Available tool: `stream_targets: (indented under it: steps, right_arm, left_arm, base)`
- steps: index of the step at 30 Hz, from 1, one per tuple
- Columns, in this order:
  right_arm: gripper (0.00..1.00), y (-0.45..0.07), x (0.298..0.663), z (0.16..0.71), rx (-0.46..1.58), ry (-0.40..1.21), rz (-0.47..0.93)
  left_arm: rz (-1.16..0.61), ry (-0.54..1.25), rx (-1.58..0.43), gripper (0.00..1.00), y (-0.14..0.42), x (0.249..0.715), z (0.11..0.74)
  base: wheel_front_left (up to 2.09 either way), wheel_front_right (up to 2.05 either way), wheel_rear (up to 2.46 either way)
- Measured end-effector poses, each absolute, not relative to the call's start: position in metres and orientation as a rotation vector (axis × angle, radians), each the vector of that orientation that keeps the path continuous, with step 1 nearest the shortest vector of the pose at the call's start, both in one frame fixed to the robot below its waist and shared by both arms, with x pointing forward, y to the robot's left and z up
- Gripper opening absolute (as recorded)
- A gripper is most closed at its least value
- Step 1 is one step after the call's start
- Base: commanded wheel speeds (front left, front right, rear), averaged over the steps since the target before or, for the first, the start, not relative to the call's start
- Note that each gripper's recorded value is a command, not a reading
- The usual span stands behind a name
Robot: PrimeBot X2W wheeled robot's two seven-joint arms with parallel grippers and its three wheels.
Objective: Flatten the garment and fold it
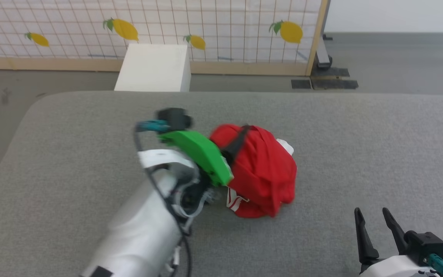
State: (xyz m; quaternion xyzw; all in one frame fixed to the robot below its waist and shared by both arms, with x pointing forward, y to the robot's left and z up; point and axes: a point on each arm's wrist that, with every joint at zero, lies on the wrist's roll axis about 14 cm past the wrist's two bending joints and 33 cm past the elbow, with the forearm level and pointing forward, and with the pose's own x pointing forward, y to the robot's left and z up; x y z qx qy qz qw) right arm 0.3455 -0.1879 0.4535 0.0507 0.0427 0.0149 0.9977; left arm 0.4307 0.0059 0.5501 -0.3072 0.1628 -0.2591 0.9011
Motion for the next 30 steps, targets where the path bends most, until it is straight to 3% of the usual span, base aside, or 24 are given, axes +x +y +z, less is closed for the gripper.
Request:
stream_targets:
  steps: [7,14,18,23,27,30]
  right_arm:
    - [1.0,-0.18,0.346,0.471,0.103,0.029,0.056]
    - [1.0,-0.186,0.345,0.479,0.102,0.003,0.039]
    - [1.0,-0.191,0.344,0.473,0.101,0.02,0.025]
    - [1.0,-0.19,0.346,0.466,0.1,0.043,0.029]
    - [1.0,-0.187,0.346,0.464,0.104,0.052,0.034]
    - [1.0,-0.193,0.343,0.463,0.105,0.052,0.017]
  left_arm:
    - [-0.283,0.026,-0.574,1.0,0.107,0.438,0.587]
    - [-0.149,0.152,-0.433,1.0,0.147,0.403,0.531]
    - [-0.232,0.177,-0.44,1.0,0.123,0.388,0.529]
    - [-0.459,0.266,-0.438,1.0,0.047,0.369,0.528]
    - [-0.602,0.481,-0.375,1.0,-0.004,0.346,0.494]
    - [-0.595,0.644,-0.298,1.0,-0.004,0.334,0.459]
  base:
    - [0.0,0.0,0.0]
    - [0.0,0.0,0.0]
    - [0.0,0.0,0.0]
    - [0.0,0.0,0.0]
    - [0.0,0.0,0.0]
    - [0.0,0.0,0.0]
